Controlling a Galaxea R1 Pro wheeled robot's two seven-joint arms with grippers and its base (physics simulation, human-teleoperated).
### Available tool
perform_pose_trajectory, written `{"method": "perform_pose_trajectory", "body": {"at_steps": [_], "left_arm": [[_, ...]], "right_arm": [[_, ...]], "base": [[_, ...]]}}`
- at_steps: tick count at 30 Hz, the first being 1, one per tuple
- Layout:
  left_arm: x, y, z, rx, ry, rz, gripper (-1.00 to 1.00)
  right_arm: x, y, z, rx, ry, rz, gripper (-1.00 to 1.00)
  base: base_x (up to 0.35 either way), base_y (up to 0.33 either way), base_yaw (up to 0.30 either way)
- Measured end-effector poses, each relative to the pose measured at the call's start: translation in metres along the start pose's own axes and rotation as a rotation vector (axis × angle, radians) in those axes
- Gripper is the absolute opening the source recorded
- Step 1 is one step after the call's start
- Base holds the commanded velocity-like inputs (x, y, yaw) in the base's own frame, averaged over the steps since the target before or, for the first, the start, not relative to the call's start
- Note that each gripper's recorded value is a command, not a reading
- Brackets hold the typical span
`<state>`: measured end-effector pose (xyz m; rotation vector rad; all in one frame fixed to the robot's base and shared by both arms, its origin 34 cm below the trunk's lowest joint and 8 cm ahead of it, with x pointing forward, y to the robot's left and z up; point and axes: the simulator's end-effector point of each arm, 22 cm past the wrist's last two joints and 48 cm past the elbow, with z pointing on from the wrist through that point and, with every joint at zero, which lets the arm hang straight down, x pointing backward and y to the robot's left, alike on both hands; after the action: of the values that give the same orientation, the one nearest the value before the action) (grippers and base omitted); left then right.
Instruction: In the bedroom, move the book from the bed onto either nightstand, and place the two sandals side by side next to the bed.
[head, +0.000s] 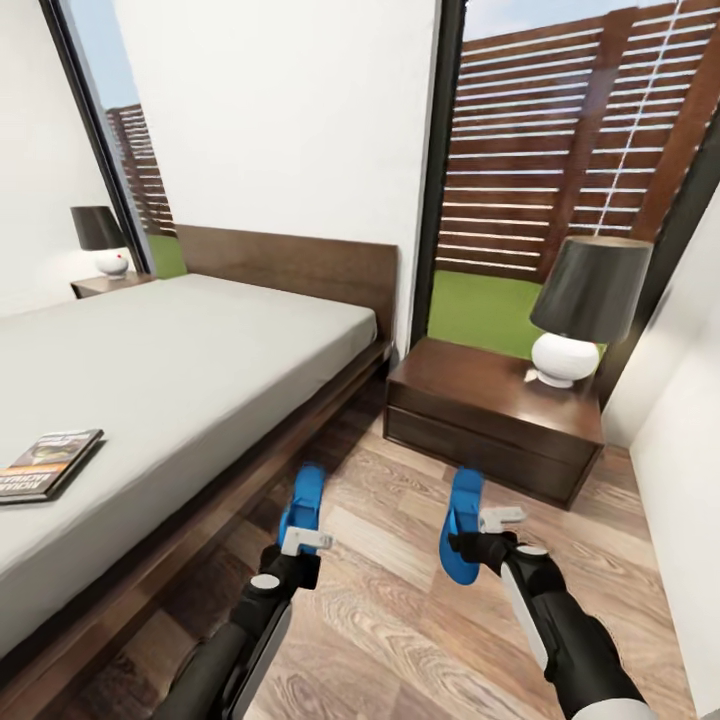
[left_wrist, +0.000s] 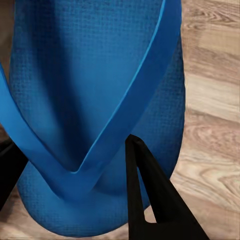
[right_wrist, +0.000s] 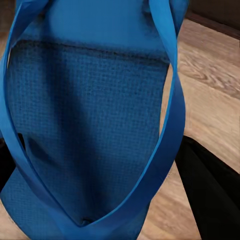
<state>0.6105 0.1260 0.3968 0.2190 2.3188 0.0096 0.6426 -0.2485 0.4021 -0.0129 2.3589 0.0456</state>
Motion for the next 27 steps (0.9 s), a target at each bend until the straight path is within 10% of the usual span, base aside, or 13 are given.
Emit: {"method": "perform_pose_trajectory", "body": {"at_steps": [10,27], "left_arm": [[0.157,0.0,0.035,-0.018,0.136,-0.017,-1.0],[0.207,0.01,0.031,-0.044,0.148,-0.078,-1.0]], "right_arm": [[0.144,-0.007,0.037,0.002,0.104,0.001,-1.0],[0.188,-0.008,0.037,0.005,0.155,0.002,-1.0]], "base": [[0.27,-0.228,0.269],[0.217,-0.184,0.27]]}}
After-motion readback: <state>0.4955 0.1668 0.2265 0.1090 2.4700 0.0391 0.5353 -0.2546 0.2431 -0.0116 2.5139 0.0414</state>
